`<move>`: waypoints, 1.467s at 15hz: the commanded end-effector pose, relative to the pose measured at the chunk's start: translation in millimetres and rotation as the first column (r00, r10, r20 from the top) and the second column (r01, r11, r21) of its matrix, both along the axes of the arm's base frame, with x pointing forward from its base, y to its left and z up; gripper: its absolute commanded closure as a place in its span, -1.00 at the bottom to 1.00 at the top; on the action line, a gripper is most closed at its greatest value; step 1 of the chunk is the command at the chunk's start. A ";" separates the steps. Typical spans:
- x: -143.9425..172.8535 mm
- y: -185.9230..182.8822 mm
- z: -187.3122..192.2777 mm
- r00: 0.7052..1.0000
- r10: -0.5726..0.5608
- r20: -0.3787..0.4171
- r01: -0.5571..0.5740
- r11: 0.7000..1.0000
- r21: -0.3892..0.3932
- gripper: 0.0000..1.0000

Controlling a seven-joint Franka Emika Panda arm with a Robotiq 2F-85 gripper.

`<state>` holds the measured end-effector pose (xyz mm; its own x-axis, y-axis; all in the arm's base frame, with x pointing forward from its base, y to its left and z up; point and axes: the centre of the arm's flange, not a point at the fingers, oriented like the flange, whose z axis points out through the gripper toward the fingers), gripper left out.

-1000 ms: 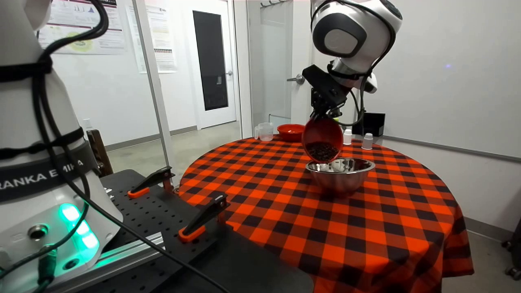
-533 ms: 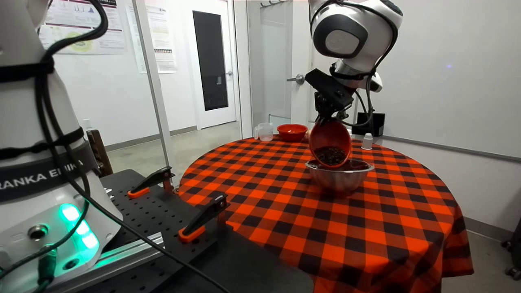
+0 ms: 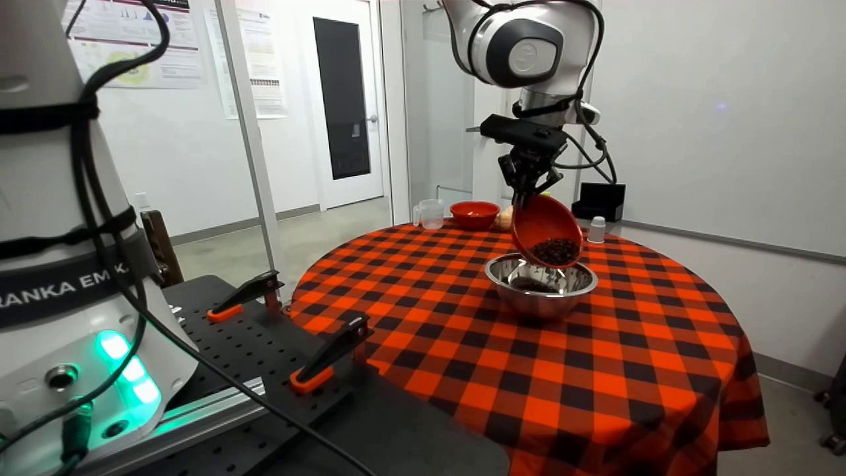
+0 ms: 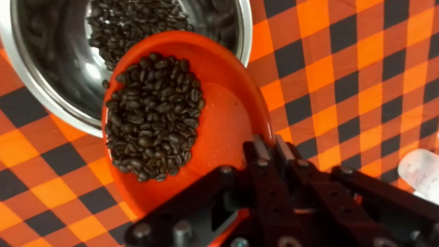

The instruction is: Pour the beans in the red bowl into the metal bowl

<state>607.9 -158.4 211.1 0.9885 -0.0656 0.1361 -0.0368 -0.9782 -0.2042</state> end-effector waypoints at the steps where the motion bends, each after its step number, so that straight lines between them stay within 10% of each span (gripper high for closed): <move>1: -8.7 22.2 12.9 0.997 0.038 -0.064 -0.049 0.982 -0.182 0.96; 7: -15.3 61.2 16.9 0.979 0.082 -0.184 -0.162 0.865 -0.475 0.96; 12: -26.2 120.8 21.3 0.948 0.162 -0.273 -0.307 0.686 -0.660 0.96; 22: -80.2 272.8 -40.5 0.806 0.451 -0.382 -0.547 0.324 -0.772 0.96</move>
